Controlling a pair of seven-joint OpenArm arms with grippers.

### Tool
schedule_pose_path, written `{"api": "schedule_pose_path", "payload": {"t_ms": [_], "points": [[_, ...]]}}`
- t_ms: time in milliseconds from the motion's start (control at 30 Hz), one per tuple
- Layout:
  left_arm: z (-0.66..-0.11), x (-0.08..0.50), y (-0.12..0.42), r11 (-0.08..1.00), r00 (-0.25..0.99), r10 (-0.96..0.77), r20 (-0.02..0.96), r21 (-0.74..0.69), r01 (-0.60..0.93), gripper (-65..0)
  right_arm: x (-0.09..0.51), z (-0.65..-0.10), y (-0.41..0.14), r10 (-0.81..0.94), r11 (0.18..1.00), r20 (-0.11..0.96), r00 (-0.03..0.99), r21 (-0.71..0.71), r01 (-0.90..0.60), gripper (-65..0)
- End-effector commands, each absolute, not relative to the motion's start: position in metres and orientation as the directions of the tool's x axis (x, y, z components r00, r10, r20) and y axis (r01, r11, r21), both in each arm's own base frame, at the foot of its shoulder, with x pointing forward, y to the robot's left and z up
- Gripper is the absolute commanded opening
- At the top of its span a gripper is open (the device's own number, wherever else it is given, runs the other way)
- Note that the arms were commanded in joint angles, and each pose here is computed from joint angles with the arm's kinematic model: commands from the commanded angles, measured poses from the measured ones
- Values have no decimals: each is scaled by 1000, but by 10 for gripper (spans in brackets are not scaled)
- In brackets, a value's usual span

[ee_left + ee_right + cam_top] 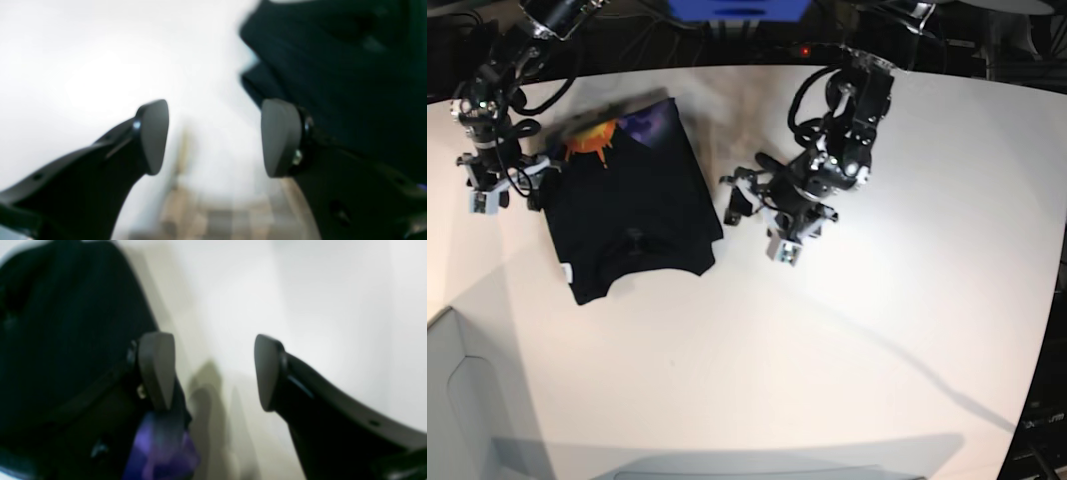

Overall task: Fold the T-shirt properly
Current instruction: 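Flip the bundle over with the left gripper, graphic side up, then push the folded shirt's edges square with the left and right grippers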

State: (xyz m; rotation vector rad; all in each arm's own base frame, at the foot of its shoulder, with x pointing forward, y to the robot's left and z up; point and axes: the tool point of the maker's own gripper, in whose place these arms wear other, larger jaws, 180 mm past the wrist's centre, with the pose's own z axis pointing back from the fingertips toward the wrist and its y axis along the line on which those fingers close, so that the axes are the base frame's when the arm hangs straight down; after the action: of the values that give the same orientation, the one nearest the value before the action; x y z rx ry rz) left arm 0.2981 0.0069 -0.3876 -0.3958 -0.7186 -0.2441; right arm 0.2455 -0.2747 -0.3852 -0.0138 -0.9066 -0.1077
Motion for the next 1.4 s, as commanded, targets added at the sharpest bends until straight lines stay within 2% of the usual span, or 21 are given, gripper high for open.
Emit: {"api": "schedule_pose_path", "payload": {"t_ms": [0, 133, 267, 400, 533, 733, 1100, 1367], "points": [[-379, 308, 6, 897, 704, -67, 707, -266, 352, -234, 246, -379, -273, -81, 995, 804, 590, 34, 90, -268], [-390, 308, 9, 902, 722, -62, 689, -271, 336, -234, 227, -393, -264, -103, 994, 774, 624, 55, 96, -268], [-369, 325, 9, 901, 678, -50, 733, -260, 347, -233, 216, -398, -265, -106, 993, 759, 642, 53, 102, -269], [-337, 348, -5, 886, 622, -4, 783, -286, 365, -232, 217, -390, -275, -110, 991, 786, 608, 41, 127, -269], [-317, 373, -19, 866, 609, 88, 788, -363, 344, -232, 220, -377, -281, -94, 991, 810, 579, 18, 135, -268], [-359, 387, -60, 841, 733, 107, 672, -454, 294, -231, 223, -373, -280, -83, 992, 816, 572, 10, 129, -268], [-386, 392, -69, 844, 748, 134, 651, -470, 258, -237, 223, -375, -279, -83, 992, 813, 576, 12, 126, -269], [-393, 393, -68, 847, 762, 124, 635, -468, 253, -419, 223, -377, -278, -88, 992, 810, 580, 17, 128, -269]]}}
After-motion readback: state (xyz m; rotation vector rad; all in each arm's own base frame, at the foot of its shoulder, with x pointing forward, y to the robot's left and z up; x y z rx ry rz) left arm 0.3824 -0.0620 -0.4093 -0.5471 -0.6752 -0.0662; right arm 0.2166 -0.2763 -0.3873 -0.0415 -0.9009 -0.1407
